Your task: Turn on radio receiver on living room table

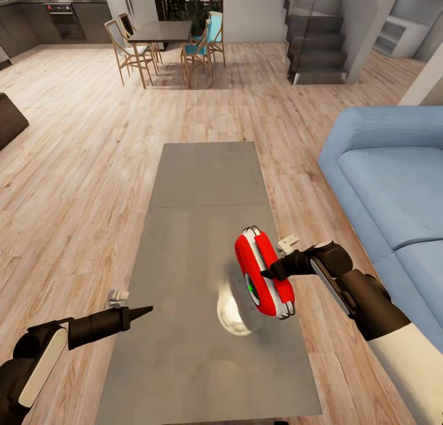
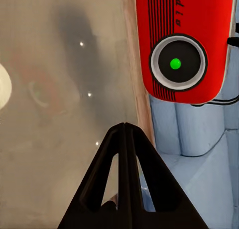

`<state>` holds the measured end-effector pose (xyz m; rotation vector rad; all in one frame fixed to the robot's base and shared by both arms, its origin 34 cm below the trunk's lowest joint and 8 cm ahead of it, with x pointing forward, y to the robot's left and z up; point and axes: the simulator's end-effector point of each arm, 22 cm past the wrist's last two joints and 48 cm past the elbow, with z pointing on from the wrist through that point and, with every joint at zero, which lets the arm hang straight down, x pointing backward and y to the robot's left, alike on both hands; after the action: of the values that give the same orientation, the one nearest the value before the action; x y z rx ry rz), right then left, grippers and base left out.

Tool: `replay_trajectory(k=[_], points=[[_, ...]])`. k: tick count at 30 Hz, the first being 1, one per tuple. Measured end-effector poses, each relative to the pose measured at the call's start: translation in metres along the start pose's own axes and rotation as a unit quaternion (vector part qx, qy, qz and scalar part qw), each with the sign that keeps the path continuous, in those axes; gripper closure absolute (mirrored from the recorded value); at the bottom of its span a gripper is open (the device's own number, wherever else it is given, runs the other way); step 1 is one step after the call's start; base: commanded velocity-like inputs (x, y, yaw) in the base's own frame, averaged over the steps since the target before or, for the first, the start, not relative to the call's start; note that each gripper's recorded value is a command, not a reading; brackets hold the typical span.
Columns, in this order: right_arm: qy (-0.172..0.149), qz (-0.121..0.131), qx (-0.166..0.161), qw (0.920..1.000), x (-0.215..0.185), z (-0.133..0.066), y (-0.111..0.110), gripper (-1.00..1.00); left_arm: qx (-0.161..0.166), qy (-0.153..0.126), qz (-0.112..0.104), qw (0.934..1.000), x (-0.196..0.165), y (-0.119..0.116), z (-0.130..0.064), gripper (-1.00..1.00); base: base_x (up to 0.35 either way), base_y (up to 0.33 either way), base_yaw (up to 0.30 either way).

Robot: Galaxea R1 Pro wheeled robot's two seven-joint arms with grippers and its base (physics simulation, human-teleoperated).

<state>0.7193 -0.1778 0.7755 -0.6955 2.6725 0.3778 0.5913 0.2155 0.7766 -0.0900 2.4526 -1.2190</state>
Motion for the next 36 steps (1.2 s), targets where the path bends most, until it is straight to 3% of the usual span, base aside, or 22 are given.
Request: replay_trajectory(k=[5, 9, 12, 14, 16, 36], points=[[0.004, 0.002, 0.022, 0.9998, 0.002, 0.003, -0.008, 1.0, -0.001, 0.0, -0.002, 1.0, 0.001, 0.001, 0.001, 1.0, 0.0, 0.0, 0.0], [0.016, 0.024, 0.002, 0.9996, 0.006, 0.022, 0.013, 1.0, -0.002, 0.001, -0.003, 1.0, 0.002, 0.002, 0.001, 1.0, 0.0, 0.0, 0.0], [0.043, 0.038, 0.004, 0.9983, 0.022, 0.041, 0.02, 1.0, -0.005, 0.002, -0.005, 1.0, 0.003, 0.004, 0.001, 1.0, 0.0, 0.0, 0.0], [0.08, 0.059, -0.002, 0.9951, 0.049, 0.059, 0.026, 1.0, -0.008, 0.005, -0.01, 0.9999, 0.006, 0.009, 0.001, 1.0, 0.0, 0.0, 0.0], [0.091, 0.057, 0.006, 0.9941, 0.056, 0.064, 0.024, 1.0, -0.011, 0.007, -0.015, 0.9998, 0.009, 0.013, 0.001, 1.0, 0.0, 0.0, 0.0], [0.1, 0.068, 0.008, 0.9927, 0.063, 0.068, 0.024, 1.0, -0.015, 0.008, -0.021, 0.9996, 0.014, 0.019, 0.001, 1.0, 0.0, 0.0, 0.0]])
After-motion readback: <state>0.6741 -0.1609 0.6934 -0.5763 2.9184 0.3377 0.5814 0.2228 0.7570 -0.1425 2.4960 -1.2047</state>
